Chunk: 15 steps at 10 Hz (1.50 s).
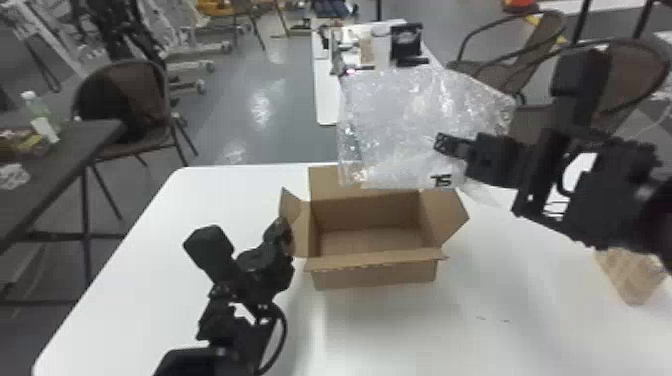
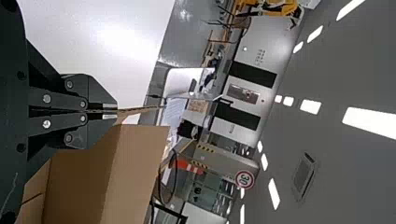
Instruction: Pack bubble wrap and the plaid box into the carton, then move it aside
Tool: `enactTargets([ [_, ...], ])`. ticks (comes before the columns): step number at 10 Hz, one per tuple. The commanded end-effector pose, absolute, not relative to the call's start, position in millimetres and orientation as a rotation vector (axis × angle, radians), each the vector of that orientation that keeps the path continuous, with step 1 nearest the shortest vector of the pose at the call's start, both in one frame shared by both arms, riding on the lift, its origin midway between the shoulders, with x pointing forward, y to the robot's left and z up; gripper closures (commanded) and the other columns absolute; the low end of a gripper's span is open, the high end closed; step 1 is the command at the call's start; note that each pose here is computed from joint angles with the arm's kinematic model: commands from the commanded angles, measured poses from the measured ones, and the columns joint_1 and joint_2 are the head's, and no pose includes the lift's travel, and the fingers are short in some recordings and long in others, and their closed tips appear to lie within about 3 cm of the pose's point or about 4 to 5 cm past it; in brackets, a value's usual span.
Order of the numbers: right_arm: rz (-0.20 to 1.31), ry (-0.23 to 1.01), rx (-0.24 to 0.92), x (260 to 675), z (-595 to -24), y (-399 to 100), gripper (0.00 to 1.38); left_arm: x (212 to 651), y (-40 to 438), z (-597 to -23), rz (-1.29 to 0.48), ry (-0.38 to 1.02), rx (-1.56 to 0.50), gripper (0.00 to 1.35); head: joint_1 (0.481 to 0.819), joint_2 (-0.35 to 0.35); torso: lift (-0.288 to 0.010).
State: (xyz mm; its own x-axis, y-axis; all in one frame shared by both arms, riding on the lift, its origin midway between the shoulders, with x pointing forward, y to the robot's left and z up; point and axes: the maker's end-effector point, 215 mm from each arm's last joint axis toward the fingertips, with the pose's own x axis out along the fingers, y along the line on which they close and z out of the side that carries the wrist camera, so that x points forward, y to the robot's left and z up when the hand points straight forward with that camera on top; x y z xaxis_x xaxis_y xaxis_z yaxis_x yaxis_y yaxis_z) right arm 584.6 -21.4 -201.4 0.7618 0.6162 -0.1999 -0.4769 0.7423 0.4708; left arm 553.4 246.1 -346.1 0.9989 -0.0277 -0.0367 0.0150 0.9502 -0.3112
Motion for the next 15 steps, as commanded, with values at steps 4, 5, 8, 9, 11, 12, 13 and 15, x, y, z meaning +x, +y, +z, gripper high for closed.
enactTargets([
  [4,0.746,0.532,0.398,574,-256,51,1.09,555,238,-342,-0.021,0.030,-0.316,1.21,0.625,0.263,-0.137],
  [5,0.723,0.577,0.382,575,-277,46,1.09,555,239,-341,-0.019,0.028,-0.316,1.21,0.635,0.272,-0.137],
  [8,0.737,0.730,0.412,565,-337,55,1.09,556,234,-339,-0.027,0.025,-0.317,1.21,0.668,0.271,-0.137],
  [9,0.763,0.761,0.429,559,-346,59,1.09,556,234,-340,-0.027,0.028,-0.315,1.21,0.683,0.274,-0.137],
  [11,0.758,0.790,0.410,555,-355,57,0.90,556,237,-340,-0.021,0.026,-0.319,1.21,0.695,0.282,-0.137],
  [12,0.742,0.794,0.384,556,-359,52,0.58,556,238,-340,-0.020,0.025,-0.321,1.21,0.695,0.282,-0.137],
  [13,0.742,0.782,0.394,557,-358,52,0.29,556,238,-340,-0.021,0.026,-0.321,1.21,0.695,0.280,-0.137],
  [15,0.750,0.638,0.414,567,-323,55,0.14,556,239,-340,-0.020,0.025,-0.321,1.21,0.695,0.279,-0.137],
])
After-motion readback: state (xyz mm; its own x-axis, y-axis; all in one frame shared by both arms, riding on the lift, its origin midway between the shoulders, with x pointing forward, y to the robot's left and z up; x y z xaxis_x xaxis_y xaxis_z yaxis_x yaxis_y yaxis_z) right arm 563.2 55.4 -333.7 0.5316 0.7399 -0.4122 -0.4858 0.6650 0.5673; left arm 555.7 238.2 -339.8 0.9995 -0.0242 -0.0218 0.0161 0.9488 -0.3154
